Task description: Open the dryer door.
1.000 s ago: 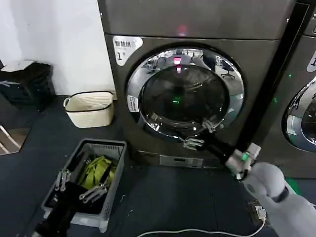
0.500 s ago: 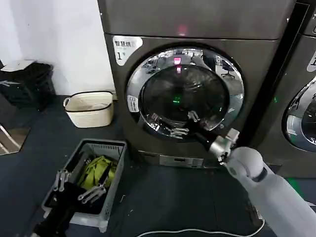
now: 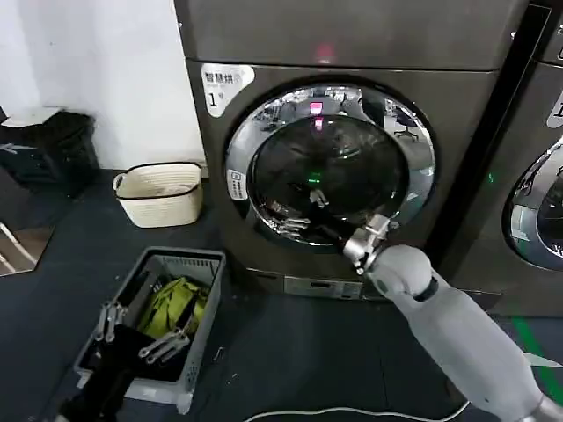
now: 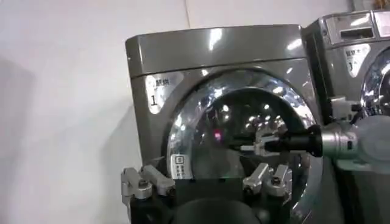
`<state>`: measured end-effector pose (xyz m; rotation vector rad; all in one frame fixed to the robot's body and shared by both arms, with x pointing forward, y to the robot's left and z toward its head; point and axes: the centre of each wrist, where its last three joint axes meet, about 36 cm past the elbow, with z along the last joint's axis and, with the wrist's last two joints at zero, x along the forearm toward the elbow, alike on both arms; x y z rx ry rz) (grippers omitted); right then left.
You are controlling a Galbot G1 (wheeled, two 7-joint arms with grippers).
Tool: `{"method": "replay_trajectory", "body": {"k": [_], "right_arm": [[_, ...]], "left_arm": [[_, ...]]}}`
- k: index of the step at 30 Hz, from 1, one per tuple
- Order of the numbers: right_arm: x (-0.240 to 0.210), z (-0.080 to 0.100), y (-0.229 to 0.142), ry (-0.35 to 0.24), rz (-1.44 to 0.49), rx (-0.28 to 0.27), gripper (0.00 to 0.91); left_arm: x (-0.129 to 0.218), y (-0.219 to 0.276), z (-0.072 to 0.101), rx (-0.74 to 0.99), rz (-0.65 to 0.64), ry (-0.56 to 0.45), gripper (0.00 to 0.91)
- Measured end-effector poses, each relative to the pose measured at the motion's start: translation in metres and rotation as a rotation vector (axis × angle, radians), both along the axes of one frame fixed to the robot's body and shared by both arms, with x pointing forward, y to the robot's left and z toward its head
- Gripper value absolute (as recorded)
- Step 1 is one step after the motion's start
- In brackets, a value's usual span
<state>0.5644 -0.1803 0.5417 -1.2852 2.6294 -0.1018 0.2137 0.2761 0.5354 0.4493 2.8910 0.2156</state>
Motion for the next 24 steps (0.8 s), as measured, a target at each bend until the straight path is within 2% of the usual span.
{"method": "replay_trajectory", "body": {"k": [24], "right_arm": [[0.04, -0.009, 0.042, 0.03, -0.012, -0.012, 0.907]], "left_arm": [[-0.001, 0.0, 0.0, -0.004, 0.008, -0.001, 0.907]]}}
